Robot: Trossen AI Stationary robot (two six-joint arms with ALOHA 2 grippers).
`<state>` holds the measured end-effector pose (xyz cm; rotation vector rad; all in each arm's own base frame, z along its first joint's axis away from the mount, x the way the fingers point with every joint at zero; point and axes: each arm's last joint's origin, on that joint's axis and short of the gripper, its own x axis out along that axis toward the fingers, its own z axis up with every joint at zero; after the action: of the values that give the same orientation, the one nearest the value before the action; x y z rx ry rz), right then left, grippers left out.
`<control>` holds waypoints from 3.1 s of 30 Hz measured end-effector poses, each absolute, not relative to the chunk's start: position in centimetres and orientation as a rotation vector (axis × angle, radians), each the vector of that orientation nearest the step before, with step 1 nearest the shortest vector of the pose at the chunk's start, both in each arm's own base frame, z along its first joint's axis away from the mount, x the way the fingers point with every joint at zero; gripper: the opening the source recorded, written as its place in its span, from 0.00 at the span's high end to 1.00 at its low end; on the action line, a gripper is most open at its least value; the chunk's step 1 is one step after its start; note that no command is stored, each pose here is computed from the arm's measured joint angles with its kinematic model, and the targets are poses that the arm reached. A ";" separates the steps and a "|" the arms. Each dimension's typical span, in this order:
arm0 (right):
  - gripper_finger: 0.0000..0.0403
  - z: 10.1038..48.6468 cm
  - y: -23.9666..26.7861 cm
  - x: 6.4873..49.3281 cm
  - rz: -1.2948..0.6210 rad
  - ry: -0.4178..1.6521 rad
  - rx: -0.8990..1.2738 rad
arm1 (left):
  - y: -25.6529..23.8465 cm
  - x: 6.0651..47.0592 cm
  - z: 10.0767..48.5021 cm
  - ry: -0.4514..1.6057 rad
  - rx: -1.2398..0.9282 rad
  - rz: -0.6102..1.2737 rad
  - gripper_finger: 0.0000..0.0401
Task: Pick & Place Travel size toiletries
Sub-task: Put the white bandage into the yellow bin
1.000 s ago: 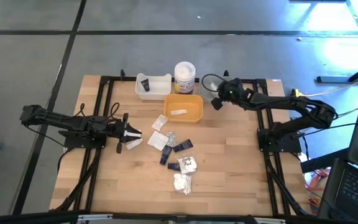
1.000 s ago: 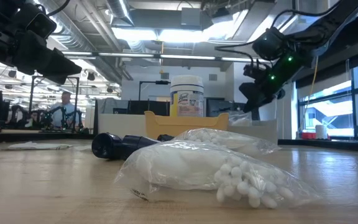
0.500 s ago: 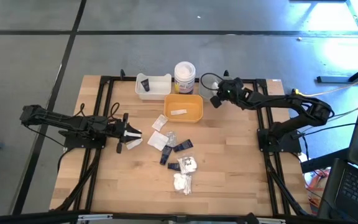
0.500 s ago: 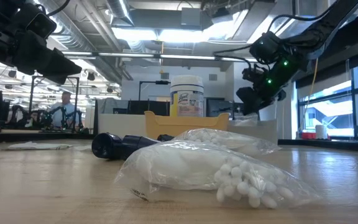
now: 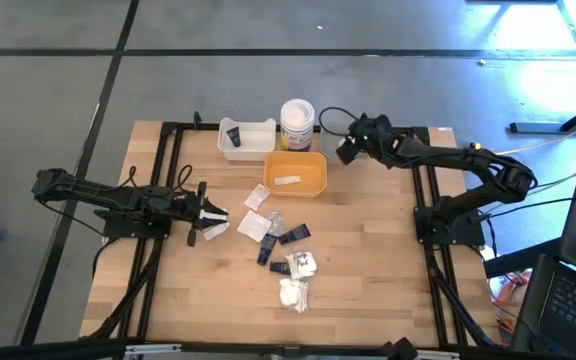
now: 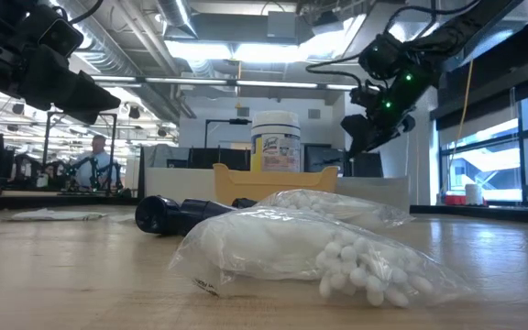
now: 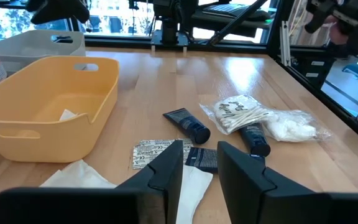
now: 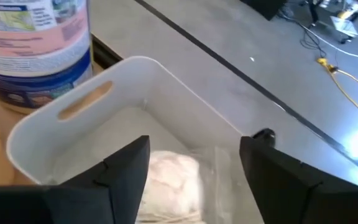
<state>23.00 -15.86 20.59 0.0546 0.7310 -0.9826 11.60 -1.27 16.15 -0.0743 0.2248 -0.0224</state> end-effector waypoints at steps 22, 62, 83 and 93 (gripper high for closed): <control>0.68 27.4 -14.3 23.4 -0.810 0.714 0.021 | -1.3 11.6 16.1 0.225 -0.074 -0.023 0.76; 0.98 32.9 -1.6 18.6 -0.193 0.585 -0.013 | -1.3 11.6 16.1 0.224 -0.074 -0.023 0.76; 0.99 31.4 6.7 17.4 -0.062 0.559 -0.035 | -1.3 11.6 16.1 0.225 -0.074 -0.022 0.76; 0.99 30.8 10.1 16.5 0.035 0.571 -0.023 | -1.3 11.6 16.2 0.223 -0.074 -0.023 0.76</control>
<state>16.48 10.09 30.83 -0.0226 0.5711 0.0349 11.60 -1.27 16.16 -0.0743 0.2234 -0.0225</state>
